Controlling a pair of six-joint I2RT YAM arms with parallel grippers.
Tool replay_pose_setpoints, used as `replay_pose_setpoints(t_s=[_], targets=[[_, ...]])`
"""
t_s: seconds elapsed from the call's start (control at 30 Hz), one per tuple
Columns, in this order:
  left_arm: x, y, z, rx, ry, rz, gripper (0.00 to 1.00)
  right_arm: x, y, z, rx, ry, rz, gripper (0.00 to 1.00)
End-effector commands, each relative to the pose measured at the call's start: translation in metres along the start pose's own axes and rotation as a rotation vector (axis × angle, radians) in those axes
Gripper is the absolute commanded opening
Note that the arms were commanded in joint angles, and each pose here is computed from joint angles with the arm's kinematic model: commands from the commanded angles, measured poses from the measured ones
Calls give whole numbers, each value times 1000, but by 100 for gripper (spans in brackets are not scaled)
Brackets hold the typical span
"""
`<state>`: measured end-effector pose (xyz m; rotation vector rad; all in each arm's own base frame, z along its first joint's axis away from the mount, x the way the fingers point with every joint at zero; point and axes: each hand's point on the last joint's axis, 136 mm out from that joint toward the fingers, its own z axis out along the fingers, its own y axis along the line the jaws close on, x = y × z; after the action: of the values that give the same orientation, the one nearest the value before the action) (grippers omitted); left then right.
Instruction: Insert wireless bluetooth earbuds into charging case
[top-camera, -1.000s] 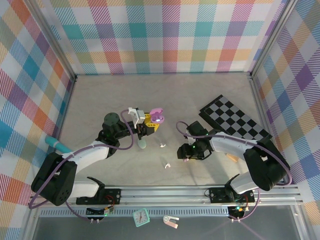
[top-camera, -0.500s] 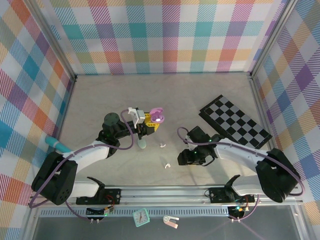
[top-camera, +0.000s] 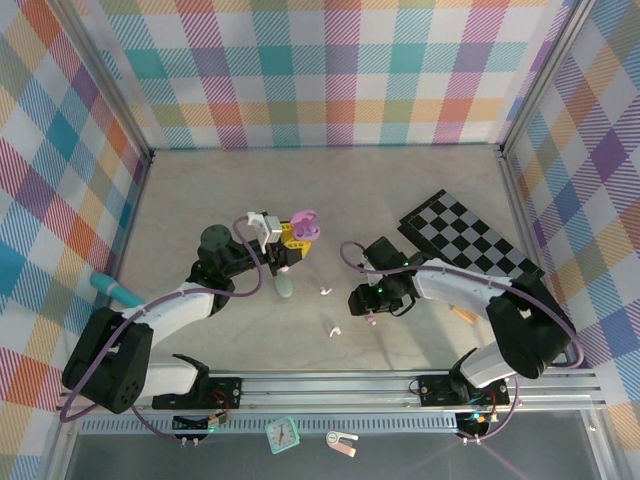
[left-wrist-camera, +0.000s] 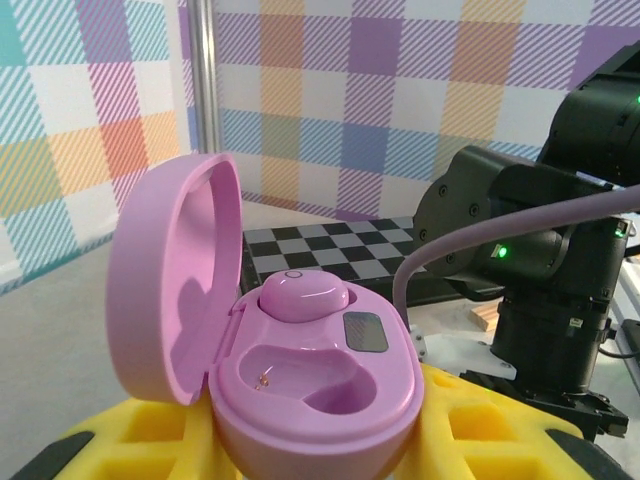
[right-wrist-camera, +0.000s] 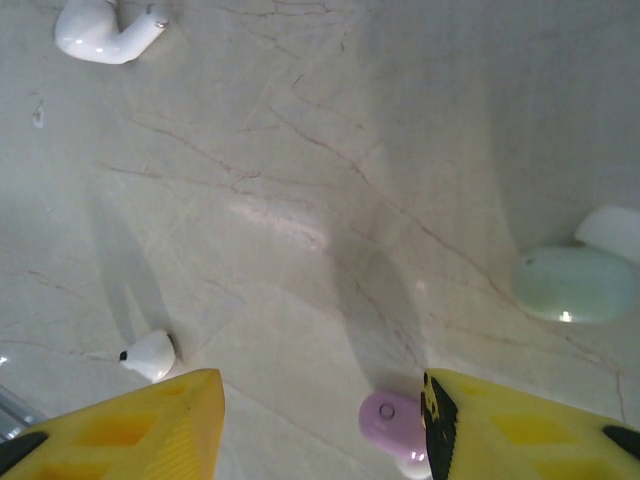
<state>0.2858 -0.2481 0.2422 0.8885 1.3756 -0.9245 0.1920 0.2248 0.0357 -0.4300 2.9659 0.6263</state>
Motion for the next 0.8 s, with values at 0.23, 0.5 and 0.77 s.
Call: replay_pose_setpoints(t_s=[0.23,0.5,0.77], targets=[[-20,2,-6,-11,-58,49,19,24,-1,14,-68,80,-4,53],[-21,2,-5,-1,-64,45,19,41,-4,8,-77,87,22,50],[-19,0,-6,4,-66,39,19,39,-6,11,-72,86,28,43]])
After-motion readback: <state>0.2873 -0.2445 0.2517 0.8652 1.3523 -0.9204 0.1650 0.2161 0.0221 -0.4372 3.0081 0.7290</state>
